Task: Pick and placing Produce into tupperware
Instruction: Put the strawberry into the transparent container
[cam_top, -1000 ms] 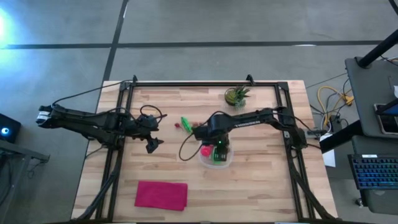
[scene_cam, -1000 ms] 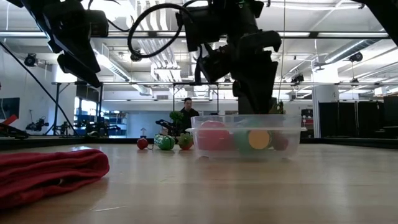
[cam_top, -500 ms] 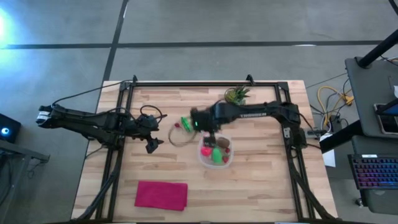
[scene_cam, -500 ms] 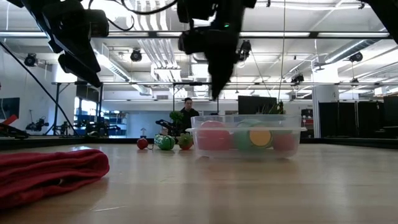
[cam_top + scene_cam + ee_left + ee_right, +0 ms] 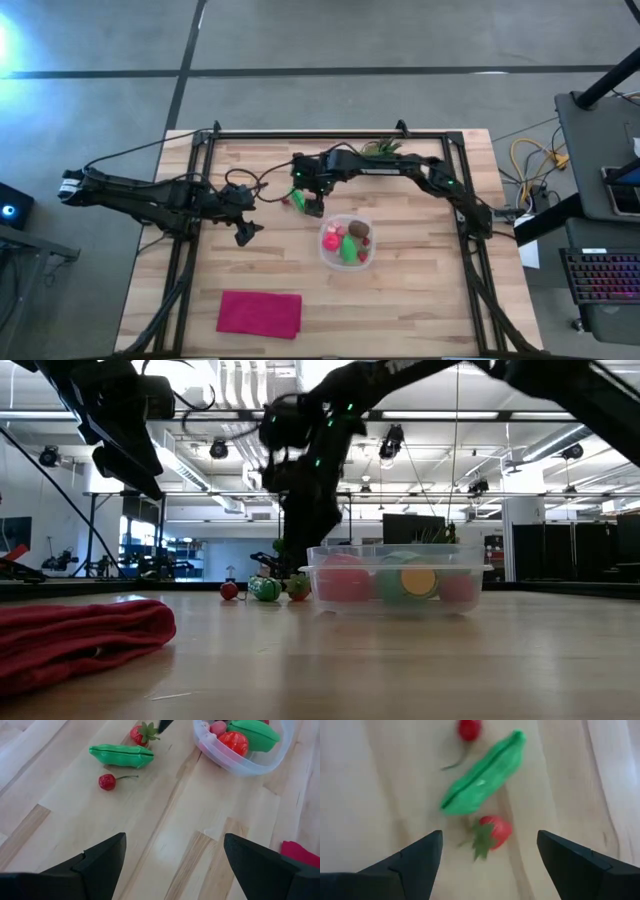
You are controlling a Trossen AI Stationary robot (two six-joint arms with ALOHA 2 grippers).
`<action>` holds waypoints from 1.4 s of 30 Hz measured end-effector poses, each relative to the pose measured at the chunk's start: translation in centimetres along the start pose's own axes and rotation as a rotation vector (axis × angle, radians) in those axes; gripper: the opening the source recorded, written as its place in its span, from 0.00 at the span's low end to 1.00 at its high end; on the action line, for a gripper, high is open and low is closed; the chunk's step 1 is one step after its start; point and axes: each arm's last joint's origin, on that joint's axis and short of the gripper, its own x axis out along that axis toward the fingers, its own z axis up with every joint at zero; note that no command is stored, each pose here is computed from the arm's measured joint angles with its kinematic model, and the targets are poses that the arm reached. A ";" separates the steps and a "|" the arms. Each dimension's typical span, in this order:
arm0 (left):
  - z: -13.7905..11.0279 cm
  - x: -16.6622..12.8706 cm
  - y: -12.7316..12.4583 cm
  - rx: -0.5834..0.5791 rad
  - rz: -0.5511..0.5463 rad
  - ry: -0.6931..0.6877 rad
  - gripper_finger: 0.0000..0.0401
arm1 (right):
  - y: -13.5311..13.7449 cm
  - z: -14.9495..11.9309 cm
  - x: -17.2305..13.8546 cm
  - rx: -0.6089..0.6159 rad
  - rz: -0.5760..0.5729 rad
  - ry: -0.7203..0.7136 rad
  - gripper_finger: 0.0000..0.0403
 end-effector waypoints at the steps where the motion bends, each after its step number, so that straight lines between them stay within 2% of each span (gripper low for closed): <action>1: 0.0 0.0 0.0 0.000 0.000 0.000 0.80 | -0.2 0.2 0.7 0.017 -0.002 0.006 0.78; 10: 0.0 0.0 0.0 -0.002 0.000 -0.001 0.80 | -0.3 0.7 3.2 0.036 -0.013 0.074 0.78; 17: 0.0 0.0 0.0 -0.001 0.000 -0.001 0.80 | -1.0 -0.2 3.0 0.166 -0.044 0.163 0.74; 29: 0.0 0.0 0.0 -0.002 -0.001 -0.003 0.80 | -1.3 0.0 3.2 0.257 -0.056 0.140 0.72; 36: 0.2 0.0 -0.1 -0.007 -0.016 -0.019 0.80 | -2.2 0.4 3.9 0.336 -0.050 0.066 0.73; 42: 0.2 0.0 -0.1 -0.008 -0.017 -0.020 0.80 | -2.5 0.1 4.0 0.368 -0.050 0.080 0.73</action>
